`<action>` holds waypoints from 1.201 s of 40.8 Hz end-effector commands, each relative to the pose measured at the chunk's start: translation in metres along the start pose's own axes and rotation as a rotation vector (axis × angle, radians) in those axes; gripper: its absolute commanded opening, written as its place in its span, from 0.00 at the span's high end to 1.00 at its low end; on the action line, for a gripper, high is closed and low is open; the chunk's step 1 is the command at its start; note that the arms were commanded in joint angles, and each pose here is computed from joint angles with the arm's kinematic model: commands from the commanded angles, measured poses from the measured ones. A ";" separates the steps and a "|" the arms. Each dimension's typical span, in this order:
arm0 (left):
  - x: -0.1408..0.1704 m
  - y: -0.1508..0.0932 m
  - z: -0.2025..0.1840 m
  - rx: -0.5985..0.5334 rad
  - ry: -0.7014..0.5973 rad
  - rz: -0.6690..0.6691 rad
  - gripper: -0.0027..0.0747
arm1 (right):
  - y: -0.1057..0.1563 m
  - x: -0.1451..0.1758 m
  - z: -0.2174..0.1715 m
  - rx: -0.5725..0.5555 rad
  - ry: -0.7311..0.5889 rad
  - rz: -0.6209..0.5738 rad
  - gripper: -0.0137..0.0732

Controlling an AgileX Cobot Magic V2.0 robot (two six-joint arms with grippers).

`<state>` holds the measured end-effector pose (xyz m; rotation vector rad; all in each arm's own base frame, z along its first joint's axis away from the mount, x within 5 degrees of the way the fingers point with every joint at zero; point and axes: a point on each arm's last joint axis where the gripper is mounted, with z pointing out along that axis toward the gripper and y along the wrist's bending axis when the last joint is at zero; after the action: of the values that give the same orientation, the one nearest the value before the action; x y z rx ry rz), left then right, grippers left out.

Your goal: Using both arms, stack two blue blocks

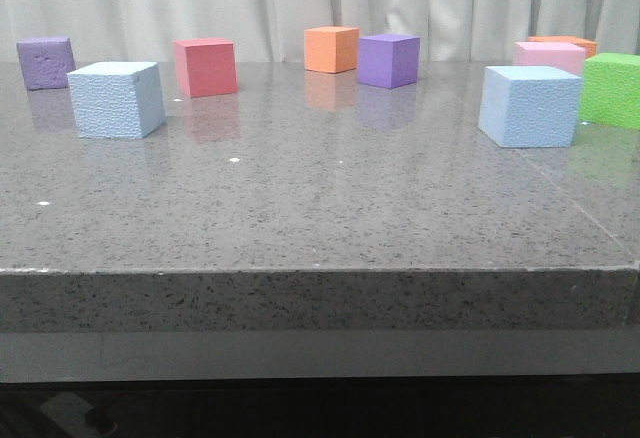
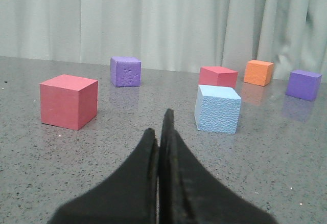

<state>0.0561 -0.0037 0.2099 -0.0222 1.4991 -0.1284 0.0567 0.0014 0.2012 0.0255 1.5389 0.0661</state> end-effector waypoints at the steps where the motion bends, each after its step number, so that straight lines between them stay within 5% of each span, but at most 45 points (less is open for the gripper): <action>1: -0.008 0.000 -0.002 0.004 -0.098 -0.008 0.99 | 0.000 -0.010 -0.002 0.002 -0.107 -0.006 0.98; 16: -0.013 0.000 -0.002 0.005 -0.139 -0.015 0.99 | 0.001 -0.021 -0.004 -0.002 -0.195 -0.005 0.98; 29: -0.105 -0.010 -0.024 0.045 -0.295 -0.074 0.99 | 0.006 -0.100 -0.022 -0.009 -0.241 -0.005 0.98; 40: -0.171 -0.020 -0.020 0.053 -0.126 -0.033 0.99 | 0.010 -0.161 -0.015 -0.004 -0.067 -0.007 0.98; 49: -0.172 -0.021 0.008 0.043 0.037 -0.032 0.99 | 0.010 -0.162 0.013 0.003 0.099 -0.006 0.98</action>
<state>0.0429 -0.0073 0.3721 -0.0063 1.5652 -0.1865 0.0557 0.0021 0.3512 0.0206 1.6754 0.0675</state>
